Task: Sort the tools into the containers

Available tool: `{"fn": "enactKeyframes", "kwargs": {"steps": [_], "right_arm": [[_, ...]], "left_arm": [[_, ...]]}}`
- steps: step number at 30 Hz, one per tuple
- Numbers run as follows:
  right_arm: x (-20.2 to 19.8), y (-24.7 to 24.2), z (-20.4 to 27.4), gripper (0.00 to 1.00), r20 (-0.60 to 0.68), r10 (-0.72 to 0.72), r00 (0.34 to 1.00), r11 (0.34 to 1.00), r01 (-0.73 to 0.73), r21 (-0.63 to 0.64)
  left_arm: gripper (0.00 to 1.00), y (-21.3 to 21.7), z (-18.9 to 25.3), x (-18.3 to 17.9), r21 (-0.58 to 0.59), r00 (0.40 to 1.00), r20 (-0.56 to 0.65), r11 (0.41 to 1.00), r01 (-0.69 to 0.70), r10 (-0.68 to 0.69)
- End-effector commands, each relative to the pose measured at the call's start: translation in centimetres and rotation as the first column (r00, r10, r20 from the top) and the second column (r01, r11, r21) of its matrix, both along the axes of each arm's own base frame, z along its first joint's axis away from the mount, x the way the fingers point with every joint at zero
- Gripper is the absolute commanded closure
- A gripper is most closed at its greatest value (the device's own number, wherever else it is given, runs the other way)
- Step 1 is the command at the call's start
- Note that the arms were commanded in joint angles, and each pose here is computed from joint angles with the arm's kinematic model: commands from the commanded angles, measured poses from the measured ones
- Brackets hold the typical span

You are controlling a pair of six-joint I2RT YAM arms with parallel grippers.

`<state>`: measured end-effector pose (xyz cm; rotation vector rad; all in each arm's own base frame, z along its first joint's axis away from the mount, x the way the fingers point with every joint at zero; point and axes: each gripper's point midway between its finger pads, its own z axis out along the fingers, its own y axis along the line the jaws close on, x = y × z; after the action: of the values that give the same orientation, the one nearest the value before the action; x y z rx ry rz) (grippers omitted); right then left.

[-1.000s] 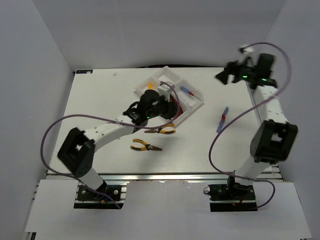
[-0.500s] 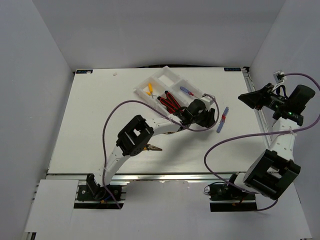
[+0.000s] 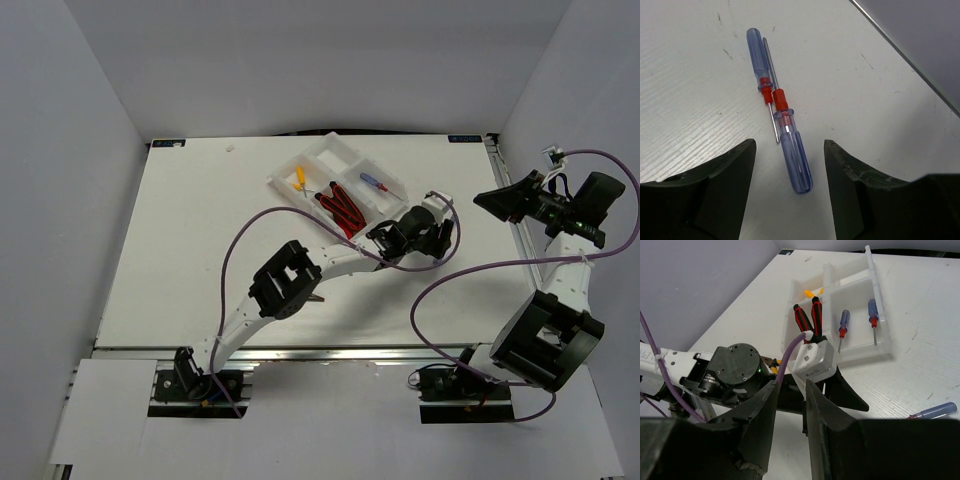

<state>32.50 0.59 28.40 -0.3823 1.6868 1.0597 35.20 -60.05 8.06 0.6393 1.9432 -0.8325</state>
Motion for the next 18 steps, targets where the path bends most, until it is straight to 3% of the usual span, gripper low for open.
{"fn": "enactKeyframes", "kwargs": {"steps": [1,18], "right_arm": [[-0.6,0.3,1.5,0.64,0.054,0.033,0.998,0.999,-0.032,-0.017],[-1.0,0.6,1.9,0.64,0.052,0.069,0.996,0.998,-0.069,0.006]], "left_arm": [[0.32,-0.8,1.0,0.0,0.024,0.997,0.074,0.999,-0.037,0.035],[0.36,-0.4,-3.0,-0.8,0.241,0.975,0.198,0.959,-0.15,0.103]]}}
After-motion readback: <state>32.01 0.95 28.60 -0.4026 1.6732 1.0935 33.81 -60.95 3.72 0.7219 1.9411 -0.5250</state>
